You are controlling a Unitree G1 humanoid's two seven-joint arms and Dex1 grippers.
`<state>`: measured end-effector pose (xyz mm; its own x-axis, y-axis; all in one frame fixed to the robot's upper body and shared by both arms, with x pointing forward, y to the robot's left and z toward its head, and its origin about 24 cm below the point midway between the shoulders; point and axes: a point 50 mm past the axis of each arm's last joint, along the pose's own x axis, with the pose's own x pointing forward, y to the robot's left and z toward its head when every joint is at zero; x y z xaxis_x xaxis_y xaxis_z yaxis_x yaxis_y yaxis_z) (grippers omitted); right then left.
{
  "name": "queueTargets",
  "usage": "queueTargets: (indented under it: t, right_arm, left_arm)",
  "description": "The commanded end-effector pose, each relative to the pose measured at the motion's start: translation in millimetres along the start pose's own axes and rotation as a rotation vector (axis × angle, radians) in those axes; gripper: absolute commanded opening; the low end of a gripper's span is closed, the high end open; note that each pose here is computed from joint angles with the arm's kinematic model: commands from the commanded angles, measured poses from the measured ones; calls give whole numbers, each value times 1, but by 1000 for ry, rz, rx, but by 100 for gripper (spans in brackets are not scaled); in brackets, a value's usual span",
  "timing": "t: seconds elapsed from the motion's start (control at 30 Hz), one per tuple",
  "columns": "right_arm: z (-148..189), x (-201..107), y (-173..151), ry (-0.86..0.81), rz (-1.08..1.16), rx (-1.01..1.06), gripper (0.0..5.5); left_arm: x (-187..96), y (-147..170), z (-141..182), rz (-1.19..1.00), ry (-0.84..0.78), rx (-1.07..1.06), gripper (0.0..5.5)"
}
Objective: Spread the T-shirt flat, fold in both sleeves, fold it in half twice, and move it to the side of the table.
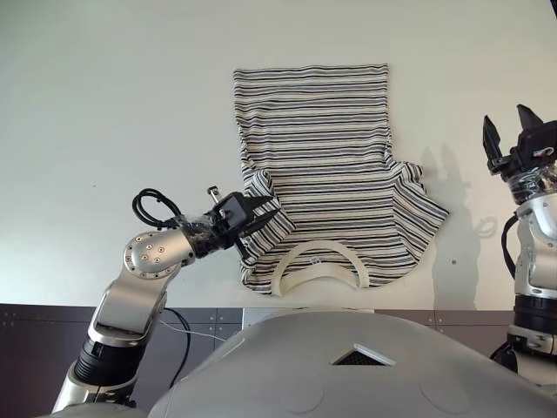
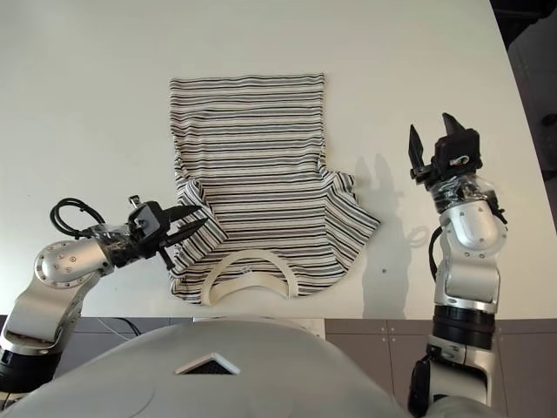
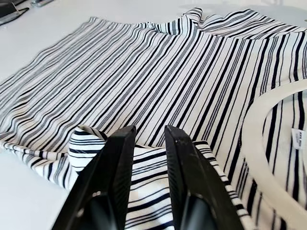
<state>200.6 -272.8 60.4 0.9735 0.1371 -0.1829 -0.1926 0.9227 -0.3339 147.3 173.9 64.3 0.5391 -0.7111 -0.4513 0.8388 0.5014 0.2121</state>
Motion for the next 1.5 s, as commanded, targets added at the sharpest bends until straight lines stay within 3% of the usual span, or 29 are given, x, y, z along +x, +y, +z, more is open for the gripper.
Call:
queueTargets:
  t: [0.03, 0.23, 0.33, 0.53, 0.73, 0.93, 1.17, 1.33, 1.5]
  right_arm:
    - [-14, -30, 10, 117, 38, 240, 239]
    - [-26, -82, 38, 302, 90, 652, 239]
    - [-28, -88, 58, 367, 97, 840, 239]
    - [-36, -80, 67, 430, 39, 911, 239]
    - [-36, -80, 69, 428, 30, 916, 123]
    - [-35, -74, 67, 406, 14, 822, 12]
    - [-6, -73, 81, 197, 207, 374, 12]
    - [20, -72, 96, 40, 318, 287, 12]
    - [29, -74, 110, -1, 409, 240, 12]
  left_arm:
    - [-19, -24, -27, -43, 114, 93, 109]
    - [-31, -54, -44, -20, 165, 117, 109]
    - [-30, -60, -49, -45, 193, 158, 109]
    - [-36, -67, -63, -107, 244, 207, 109]
    - [-33, -63, -56, -81, 216, 206, 113]
    - [-30, -54, -43, 4, 148, 113, 113]
    - [-34, -37, -41, 98, 39, -21, 113]
    - [-34, -39, -48, 94, 30, -27, 113]
    - [-32, -38, -48, 70, 23, -1, 113]
